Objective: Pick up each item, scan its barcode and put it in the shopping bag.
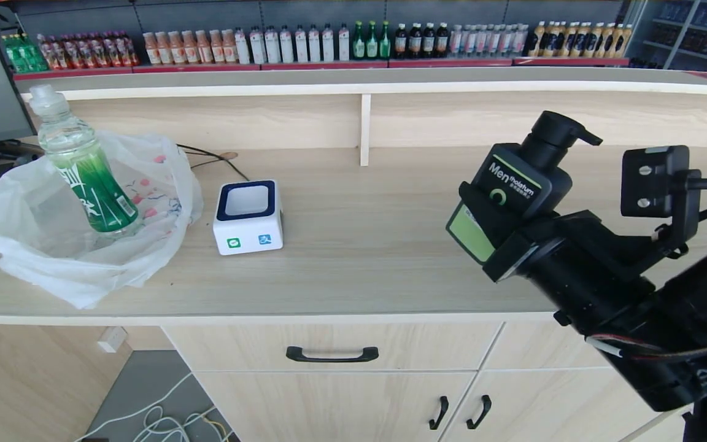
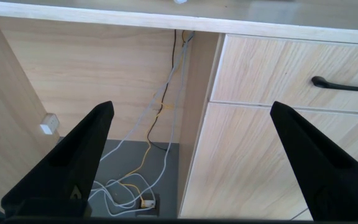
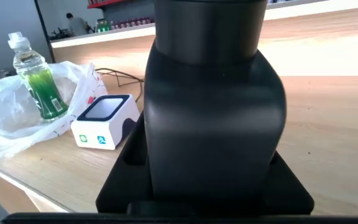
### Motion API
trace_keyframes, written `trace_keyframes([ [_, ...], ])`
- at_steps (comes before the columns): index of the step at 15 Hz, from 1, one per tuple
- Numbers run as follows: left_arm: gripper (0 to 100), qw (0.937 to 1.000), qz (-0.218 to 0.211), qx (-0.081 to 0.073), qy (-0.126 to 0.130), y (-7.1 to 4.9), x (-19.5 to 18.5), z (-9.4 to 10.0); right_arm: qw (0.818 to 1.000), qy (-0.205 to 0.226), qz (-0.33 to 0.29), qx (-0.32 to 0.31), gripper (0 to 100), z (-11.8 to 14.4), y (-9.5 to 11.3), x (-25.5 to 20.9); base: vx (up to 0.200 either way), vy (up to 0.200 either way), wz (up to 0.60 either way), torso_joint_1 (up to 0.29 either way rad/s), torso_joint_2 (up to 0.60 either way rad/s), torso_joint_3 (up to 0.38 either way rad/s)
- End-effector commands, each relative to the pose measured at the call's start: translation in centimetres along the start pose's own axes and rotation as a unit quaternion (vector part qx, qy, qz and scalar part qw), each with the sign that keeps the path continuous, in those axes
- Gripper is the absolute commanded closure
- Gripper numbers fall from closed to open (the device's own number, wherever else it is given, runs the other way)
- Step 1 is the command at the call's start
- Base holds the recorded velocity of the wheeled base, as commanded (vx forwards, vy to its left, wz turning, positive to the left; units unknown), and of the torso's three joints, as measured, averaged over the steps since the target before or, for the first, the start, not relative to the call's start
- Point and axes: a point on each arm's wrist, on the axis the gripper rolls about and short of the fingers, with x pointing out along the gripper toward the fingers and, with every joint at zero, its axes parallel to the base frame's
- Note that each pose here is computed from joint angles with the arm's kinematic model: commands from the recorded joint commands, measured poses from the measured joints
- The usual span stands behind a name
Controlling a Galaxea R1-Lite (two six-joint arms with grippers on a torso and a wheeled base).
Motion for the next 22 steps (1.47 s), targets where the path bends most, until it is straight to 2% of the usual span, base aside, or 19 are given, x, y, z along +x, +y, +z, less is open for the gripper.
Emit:
trace_keyframes([
  [1,0,1.0,0.0,0.0,0.0,0.0,0.0,0.0,1.0,0.006,-0.005,-0.008,100,-0.4,-0.1,0.1,0.0,0.0,0.0,0.0,0.0,0.0],
  [4,0,1.0,0.001,-0.003,0.0,0.0,0.0,0.0,1.0,0.006,-0.019,-0.01,100,-0.4,-0.4,0.1,0.0,0.0,0.0,0.0,0.0,0.0],
  [22,0,1.0,0.001,-0.002,0.0,0.0,0.0,0.0,1.0,-0.004,-0.027,-0.007,100,0.9,-1.3,-1.7,0.0,0.2,0.0,0.002,0.0,0.002],
])
